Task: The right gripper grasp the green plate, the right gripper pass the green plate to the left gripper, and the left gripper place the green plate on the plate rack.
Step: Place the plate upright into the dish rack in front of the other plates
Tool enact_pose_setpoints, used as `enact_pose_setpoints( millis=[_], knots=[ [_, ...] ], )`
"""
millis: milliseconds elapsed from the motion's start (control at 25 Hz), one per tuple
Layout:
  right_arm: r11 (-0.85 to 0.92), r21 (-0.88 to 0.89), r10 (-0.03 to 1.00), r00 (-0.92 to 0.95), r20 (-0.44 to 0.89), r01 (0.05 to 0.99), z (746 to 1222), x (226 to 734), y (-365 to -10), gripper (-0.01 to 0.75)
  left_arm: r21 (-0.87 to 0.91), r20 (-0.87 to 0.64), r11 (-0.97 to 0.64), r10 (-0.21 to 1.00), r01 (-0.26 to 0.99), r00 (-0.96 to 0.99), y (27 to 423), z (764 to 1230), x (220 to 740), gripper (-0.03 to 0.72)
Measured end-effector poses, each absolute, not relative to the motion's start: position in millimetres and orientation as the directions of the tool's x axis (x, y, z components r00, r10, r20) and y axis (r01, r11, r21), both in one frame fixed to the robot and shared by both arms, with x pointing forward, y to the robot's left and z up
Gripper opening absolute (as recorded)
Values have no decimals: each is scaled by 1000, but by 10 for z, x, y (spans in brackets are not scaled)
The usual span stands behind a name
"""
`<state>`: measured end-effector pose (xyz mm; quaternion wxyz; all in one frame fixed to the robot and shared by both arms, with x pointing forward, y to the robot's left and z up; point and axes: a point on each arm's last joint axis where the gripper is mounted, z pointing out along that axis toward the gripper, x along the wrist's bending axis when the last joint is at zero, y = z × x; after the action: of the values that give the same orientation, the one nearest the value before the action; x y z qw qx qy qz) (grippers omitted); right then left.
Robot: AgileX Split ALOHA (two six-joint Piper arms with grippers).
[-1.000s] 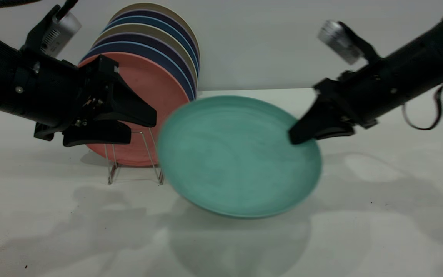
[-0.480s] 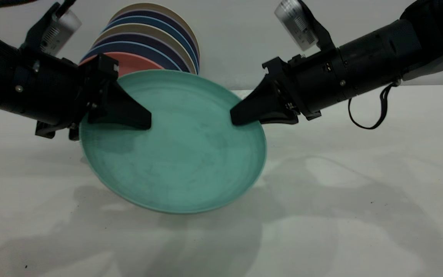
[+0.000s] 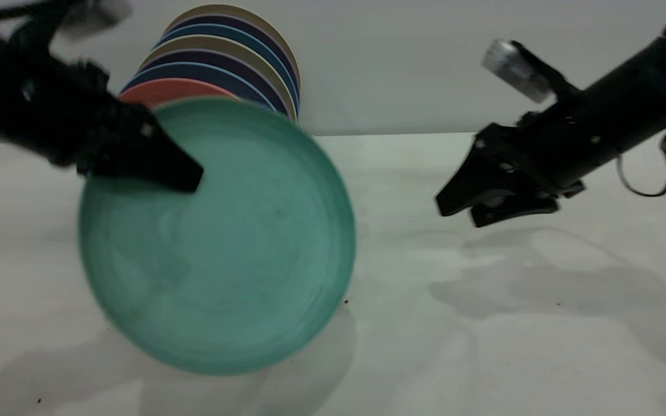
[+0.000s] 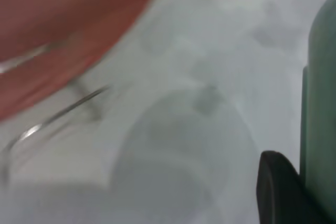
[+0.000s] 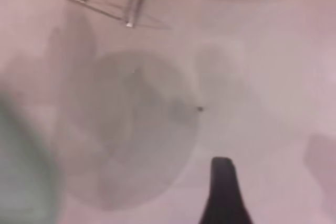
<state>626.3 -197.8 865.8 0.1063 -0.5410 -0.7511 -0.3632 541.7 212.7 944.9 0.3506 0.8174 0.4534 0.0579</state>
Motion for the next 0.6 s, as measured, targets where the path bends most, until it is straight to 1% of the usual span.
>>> enact_pose_setpoints(
  millis=[40,120,200,280,360,440,600],
  knots=[
    [140,428,739,-382,555,893,8658,6274,-2041,589,621,-212,-415,728,665,652,2097,9538,5423,121],
    [120,423,743,-363,562,898,8660,6292,-2162,595,591,-187,-542,628,598,755,2069,9705,5448,121],
    [92,421,753,-339,564,902,8660,6314,-2294,590,524,-149,-649,567,551,810,2103,9824,5475,121],
    [62,421,764,-314,563,905,8660,6335,-2427,579,453,-60,-740,531,498,845,2180,9927,5542,121],
    [36,421,774,-292,562,906,8659,6351,-2551,573,381,61,-824,475,419,878,2266,10039,5631,121],
    [17,421,780,-276,562,907,8660,6359,-2637,573,322,166,-889,392,326,905,2329,10142,5707,121],
    [2,421,784,-263,562,907,8660,6364,-2703,573,252,328,-965,149,66,933,2345,10307,5820,121]
  ],
)
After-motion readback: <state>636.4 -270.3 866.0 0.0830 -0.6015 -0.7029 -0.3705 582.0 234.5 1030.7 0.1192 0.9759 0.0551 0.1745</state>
